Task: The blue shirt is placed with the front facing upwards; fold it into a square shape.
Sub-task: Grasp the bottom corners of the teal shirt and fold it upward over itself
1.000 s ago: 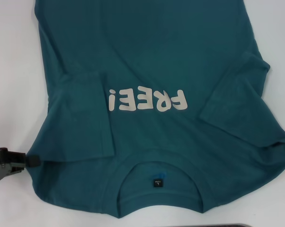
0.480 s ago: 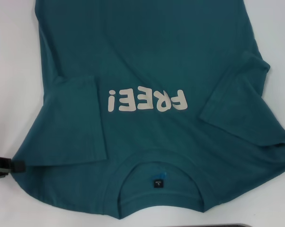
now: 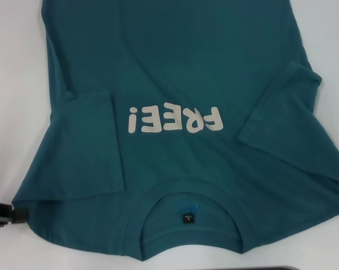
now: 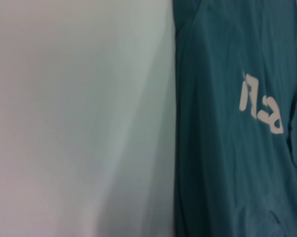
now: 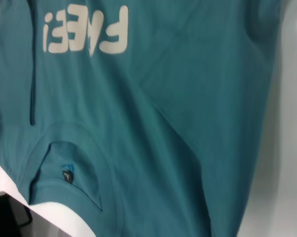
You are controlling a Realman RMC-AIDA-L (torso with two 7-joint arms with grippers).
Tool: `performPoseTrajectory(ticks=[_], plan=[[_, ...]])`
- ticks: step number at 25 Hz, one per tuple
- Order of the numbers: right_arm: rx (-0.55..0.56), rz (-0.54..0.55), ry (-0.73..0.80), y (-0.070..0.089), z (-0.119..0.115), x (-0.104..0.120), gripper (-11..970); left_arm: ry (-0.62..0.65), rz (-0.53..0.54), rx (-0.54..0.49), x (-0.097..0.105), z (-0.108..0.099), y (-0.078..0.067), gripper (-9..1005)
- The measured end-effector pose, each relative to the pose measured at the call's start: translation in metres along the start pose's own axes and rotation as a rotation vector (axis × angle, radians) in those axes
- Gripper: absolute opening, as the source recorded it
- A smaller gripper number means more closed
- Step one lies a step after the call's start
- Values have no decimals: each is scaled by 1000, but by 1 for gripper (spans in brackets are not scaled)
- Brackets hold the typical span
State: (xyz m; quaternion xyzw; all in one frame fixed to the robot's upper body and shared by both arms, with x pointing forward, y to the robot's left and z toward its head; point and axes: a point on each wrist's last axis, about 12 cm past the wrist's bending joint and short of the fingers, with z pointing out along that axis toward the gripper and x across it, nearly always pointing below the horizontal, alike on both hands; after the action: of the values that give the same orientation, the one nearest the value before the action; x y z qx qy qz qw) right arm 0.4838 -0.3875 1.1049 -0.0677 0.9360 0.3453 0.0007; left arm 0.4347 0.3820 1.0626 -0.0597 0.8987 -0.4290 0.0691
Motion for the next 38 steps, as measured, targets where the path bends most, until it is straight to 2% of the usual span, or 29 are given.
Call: performPoseTrajectory(ticks=[9,13,15,19,21,24,25,26,31,35,38], plan=[[-1,12,9,-2,2,4,29,8,10,-7,0,1,0,31],[-3,4,6,0,3,2,29,-33,11,13,1,-4,2,32],[-5,3,0,0,3,1,29,-71,11,38,4,-12,3,33],[-14,2,-14,1,3,0,29,-142,71,154,8,-30,-3,36],[-22,1,-19,1,4,-1,29,-157,100,204,8,-31,-6,41],[-30,0,-20,2,6,-1,29,-126,136,267,4,-18,-10,48],[-30,-1,-20,2,7,-1,30,-107,167,303,1,-6,-14,50],[-30,-2,-21,3,7,-2,30,-107,167,303,1,-6,-14,66],[-31,-5,-25,4,6,-5,30,-65,222,368,-6,22,-28,147],[-32,-13,-31,5,6,-7,30,-72,224,439,-9,35,-36,212],[-32,-18,-32,6,6,-9,30,-100,222,452,-10,36,-36,305]])
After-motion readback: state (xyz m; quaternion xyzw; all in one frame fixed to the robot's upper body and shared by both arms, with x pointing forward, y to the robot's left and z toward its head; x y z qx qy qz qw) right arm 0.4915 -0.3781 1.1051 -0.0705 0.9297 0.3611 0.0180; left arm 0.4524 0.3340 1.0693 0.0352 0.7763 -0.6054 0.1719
